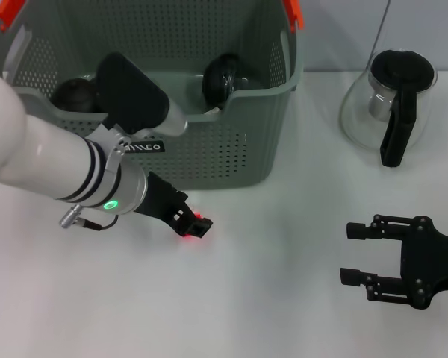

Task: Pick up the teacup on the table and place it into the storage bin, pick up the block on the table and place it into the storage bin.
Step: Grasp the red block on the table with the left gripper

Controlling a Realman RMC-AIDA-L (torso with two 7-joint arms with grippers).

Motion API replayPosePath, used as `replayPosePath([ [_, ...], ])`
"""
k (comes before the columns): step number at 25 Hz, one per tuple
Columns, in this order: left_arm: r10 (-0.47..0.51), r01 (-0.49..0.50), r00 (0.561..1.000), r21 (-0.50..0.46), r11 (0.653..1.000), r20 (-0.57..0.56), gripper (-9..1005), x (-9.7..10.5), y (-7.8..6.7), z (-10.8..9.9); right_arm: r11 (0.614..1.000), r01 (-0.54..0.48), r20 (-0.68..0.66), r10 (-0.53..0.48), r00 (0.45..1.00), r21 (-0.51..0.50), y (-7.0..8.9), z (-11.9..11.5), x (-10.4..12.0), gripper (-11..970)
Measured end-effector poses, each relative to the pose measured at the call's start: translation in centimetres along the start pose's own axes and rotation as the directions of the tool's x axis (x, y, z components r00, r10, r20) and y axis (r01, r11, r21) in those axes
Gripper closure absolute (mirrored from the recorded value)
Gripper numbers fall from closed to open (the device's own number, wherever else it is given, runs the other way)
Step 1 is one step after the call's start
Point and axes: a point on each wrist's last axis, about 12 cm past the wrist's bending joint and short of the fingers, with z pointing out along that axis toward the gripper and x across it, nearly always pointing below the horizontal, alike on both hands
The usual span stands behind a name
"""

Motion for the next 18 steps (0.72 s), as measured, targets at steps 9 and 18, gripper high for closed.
replayPosePath([
  [9, 0.045, -0.046, 0.999, -0.034, 0.998, -0.02, 362, -0.4, 0.2, 1.0, 0.999, -0.002, 0.014, 0.001, 1.0, 0.034, -0.3, -0.5, 0.0, 258],
  [18, 0.039, -0.04, 0.999, -0.029, 0.999, -0.024, 362, -0.7, 0.1, 1.9, 0.999, -0.003, 0.016, 0.003, 1.0, 0.039, -0.2, -0.5, 0.0, 259],
])
